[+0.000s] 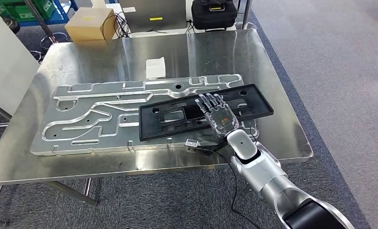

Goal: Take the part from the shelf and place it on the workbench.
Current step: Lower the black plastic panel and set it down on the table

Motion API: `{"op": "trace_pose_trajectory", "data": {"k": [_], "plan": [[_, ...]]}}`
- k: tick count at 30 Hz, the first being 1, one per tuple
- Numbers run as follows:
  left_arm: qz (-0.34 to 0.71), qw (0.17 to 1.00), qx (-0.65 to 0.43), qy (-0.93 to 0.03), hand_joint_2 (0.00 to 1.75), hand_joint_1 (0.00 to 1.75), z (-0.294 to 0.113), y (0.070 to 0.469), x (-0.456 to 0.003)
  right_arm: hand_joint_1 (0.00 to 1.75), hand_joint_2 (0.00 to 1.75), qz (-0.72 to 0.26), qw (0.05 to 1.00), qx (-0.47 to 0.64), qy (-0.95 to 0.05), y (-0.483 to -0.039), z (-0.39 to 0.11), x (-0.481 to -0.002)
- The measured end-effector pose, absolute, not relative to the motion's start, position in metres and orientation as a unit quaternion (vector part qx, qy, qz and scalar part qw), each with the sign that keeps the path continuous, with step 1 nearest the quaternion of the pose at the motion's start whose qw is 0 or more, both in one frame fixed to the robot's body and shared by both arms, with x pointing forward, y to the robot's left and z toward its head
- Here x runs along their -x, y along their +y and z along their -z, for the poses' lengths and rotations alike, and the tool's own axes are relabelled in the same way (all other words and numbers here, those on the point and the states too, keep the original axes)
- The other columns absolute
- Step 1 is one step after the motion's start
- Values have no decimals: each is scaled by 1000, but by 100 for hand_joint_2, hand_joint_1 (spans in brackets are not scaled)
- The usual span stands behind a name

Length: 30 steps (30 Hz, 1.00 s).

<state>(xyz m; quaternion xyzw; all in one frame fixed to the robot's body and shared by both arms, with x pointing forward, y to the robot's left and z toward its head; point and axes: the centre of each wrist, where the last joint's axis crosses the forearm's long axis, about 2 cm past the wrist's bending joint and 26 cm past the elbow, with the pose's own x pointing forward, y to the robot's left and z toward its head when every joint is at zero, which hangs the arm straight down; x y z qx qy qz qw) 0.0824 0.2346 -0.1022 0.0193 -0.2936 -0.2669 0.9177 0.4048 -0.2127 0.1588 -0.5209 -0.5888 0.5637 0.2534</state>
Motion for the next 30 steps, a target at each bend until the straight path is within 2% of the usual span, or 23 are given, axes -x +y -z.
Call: {"op": "trace_pose_trajectory", "data": {"k": [4, 19, 26, 30], "plan": [[258, 918, -7, -301, 0, 0, 103, 236, -81, 0, 0, -558, 258, 519, -594, -213, -158, -404], [199, 928, 12, -315, 0, 0, 103, 234, -79, 0, 0, -516, 290, 518, -617, -233, -155, -397], [184, 931, 14, -316, 0, 0, 103, 230, -75, 0, 0, -343, 371, 409, -760, -273, -189, -378], [171, 934, 14, -313, 0, 0, 104, 231, -71, 0, 0, -219, 361, 314, -850, -284, -214, -354]]}}
